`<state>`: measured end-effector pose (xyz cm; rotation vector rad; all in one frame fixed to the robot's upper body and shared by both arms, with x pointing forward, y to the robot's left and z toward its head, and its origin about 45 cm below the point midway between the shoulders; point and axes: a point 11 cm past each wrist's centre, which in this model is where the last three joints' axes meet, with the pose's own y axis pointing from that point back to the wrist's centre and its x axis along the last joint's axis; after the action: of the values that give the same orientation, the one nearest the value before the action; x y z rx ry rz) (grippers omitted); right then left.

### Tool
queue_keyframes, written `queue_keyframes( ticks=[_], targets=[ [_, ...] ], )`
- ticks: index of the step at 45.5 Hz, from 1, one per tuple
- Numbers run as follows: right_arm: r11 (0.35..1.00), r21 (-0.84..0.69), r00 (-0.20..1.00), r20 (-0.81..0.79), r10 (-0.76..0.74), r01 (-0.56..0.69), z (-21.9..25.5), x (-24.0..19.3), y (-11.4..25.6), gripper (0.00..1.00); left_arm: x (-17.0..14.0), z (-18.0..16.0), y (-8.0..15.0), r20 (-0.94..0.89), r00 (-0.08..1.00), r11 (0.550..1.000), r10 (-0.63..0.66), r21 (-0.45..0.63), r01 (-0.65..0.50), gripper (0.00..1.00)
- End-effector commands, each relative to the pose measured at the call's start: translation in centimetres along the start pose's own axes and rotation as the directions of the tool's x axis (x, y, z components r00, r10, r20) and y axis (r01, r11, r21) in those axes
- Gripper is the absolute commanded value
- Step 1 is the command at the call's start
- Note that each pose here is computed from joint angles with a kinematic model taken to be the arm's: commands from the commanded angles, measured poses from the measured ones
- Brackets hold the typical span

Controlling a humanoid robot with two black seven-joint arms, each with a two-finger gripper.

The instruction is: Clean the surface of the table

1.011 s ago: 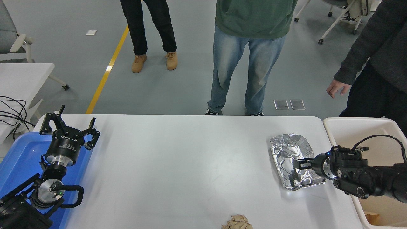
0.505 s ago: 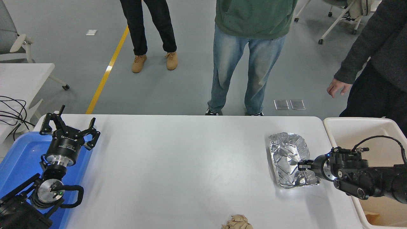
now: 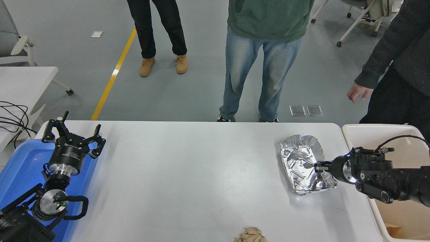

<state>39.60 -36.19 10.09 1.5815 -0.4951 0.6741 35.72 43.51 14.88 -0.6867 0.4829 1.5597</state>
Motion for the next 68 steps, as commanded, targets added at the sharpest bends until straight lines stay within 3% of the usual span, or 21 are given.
queue_keyframes(
  ticks=[1,42,52,68],
  targets=[
    [0.999,0.022,1.000,0.016,0.024,-0.025,1.5,2.7,2.6,0.00,0.0,0.0,0.0,0.000,1.000,1.000,0.000,0.000,0.000,0.99],
    [0.983,-0.035,0.973,0.140,0.183,-0.180,9.6,11.0,16.2,0.00,0.0,0.0,0.0,0.000,1.000,1.000,0.000,0.000,0.000,0.99],
    [0.978,-0.065,0.961,0.182,0.207,-0.198,11.7,10.7,18.9,0.00,0.0,0.0,0.0,0.000,1.000,1.000,0.000,0.000,0.000,0.99],
    [0.971,-0.165,0.955,0.212,0.207,-0.173,15.5,8.4,19.8,0.00,0.0,0.0,0.0,0.000,1.000,1.000,0.000,0.000,0.000,0.99]
  ],
)
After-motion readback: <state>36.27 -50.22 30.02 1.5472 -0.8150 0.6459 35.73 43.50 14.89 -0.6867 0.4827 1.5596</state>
